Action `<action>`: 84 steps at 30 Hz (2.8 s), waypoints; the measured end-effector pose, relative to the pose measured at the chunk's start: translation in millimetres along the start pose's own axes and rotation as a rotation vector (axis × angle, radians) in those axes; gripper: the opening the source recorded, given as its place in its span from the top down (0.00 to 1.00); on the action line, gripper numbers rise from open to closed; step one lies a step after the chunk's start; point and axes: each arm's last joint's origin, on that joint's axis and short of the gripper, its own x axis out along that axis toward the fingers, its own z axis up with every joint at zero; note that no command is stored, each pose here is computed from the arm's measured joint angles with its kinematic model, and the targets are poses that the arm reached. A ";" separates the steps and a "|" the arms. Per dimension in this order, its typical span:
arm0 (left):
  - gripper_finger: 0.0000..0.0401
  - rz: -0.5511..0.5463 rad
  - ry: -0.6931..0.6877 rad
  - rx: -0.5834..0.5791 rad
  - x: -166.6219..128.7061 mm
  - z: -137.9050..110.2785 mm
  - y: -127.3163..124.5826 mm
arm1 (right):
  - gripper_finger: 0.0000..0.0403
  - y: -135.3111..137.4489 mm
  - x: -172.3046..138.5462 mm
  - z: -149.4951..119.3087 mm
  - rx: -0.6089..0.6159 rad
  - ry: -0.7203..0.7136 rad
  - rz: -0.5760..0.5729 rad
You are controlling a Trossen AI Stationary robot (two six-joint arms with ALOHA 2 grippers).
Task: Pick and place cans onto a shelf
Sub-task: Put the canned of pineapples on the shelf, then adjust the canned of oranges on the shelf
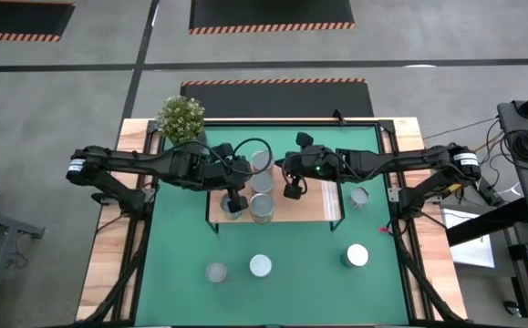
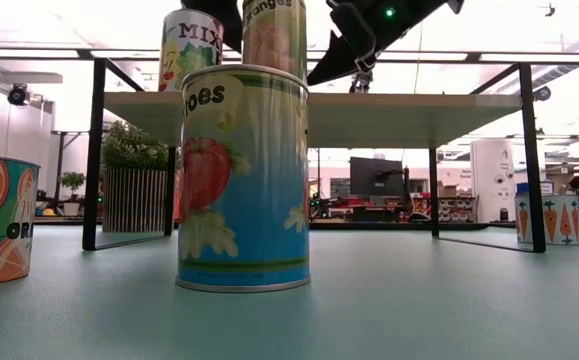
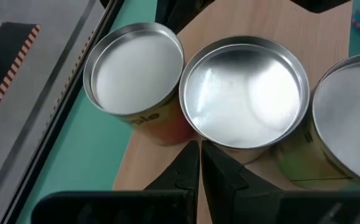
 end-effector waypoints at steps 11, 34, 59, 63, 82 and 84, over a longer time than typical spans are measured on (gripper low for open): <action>1.00 0.000 -0.009 -0.030 -3.0 0.3 0.4 | 0.98 -0.7 -3.1 -0.4 -0.014 0.012 -0.001; 1.00 -0.200 -0.157 0.114 -66.6 -22.5 -71.3 | 0.98 47.0 -46.1 -2.2 -0.004 0.030 0.279; 1.00 -0.191 -0.183 0.114 -47.2 -23.5 -90.9 | 0.98 78.9 -63.0 -1.6 -0.053 0.018 0.343; 1.00 -0.180 -0.160 0.133 -37.9 -24.7 -96.7 | 0.98 83.2 -65.6 -2.0 -0.056 0.020 0.361; 1.00 -0.092 -0.138 0.110 -17.1 -18.3 -91.1 | 0.98 86.0 -67.5 -3.9 -0.061 0.037 0.368; 1.00 -0.092 -0.138 0.111 -17.1 -18.3 -91.1 | 0.98 86.0 -67.5 -3.9 -0.061 0.037 0.367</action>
